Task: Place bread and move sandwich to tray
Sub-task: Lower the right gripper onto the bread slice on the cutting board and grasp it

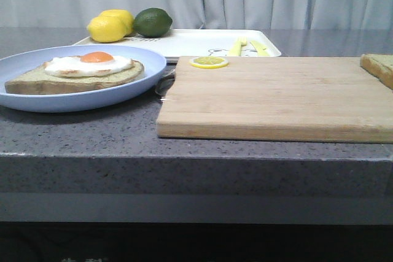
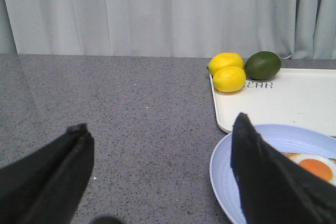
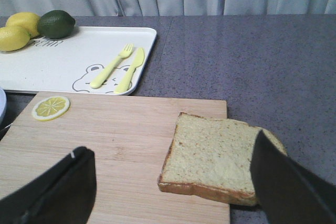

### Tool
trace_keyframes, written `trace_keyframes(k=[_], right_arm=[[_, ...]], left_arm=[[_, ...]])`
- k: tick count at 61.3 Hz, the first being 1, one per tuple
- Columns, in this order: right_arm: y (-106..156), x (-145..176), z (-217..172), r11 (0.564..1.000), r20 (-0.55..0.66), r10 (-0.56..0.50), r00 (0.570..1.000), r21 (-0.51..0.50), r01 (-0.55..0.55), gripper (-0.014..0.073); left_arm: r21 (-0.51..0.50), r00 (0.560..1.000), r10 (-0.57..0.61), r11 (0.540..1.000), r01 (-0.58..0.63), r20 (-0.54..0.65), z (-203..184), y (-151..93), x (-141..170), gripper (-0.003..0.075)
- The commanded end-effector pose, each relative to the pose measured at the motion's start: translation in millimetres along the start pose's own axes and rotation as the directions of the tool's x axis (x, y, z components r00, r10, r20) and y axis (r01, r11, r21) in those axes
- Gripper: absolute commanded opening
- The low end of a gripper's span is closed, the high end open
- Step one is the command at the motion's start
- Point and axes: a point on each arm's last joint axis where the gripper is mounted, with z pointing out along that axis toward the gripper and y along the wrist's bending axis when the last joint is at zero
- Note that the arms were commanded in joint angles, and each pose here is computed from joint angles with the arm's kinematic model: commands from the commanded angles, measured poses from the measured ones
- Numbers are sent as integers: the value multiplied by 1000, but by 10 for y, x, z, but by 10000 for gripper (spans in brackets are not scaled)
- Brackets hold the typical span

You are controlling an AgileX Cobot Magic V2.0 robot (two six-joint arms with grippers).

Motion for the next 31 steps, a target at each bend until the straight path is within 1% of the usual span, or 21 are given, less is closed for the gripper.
trace_keyframes(k=[1, 5, 7, 10, 13, 17, 19, 27, 31], right_arm=[[1, -214, 60, 1000, 55, -19, 998, 15, 18, 627], [-17, -308, 194, 998, -42, -51, 998, 40, 52, 625], [-52, -379, 345, 994, -132, -71, 989, 67, 80, 625], [-115, -491, 487, 990, -225, -64, 972, 108, 90, 625], [-194, -602, 650, 986, -308, -18, 951, 150, 68, 625], [-320, -756, 848, 978, -381, 33, 924, 203, 49, 625], [-395, -784, 979, 974, -414, 58, 908, 224, 41, 625], [-739, -900, 1357, 950, -477, 176, 861, 311, -22, 625], [-929, -889, 1515, 937, -506, 242, 828, 343, -65, 625]], left_arm=[[1, 994, -8, 1000, 8, 107, -10, 4, -175, 566], [1, 994, -8, 1000, 8, 107, -10, 4, -175, 566], [1, 994, -8, 1000, 8, 107, -10, 4, -175, 566], [1, 994, -8, 1000, 8, 107, -10, 4, -175, 566], [1, 995, -8, 1000, 8, 102, -9, 4, -171, 566], [1, 995, -8, 1000, 8, 102, -9, 4, -171, 566], [1, 995, -8, 1000, 8, 102, -9, 4, -171, 566], [1, 995, -8, 1000, 8, 100, -9, 4, -169, 566], [1, 995, -8, 1000, 8, 100, -9, 4, -169, 566]])
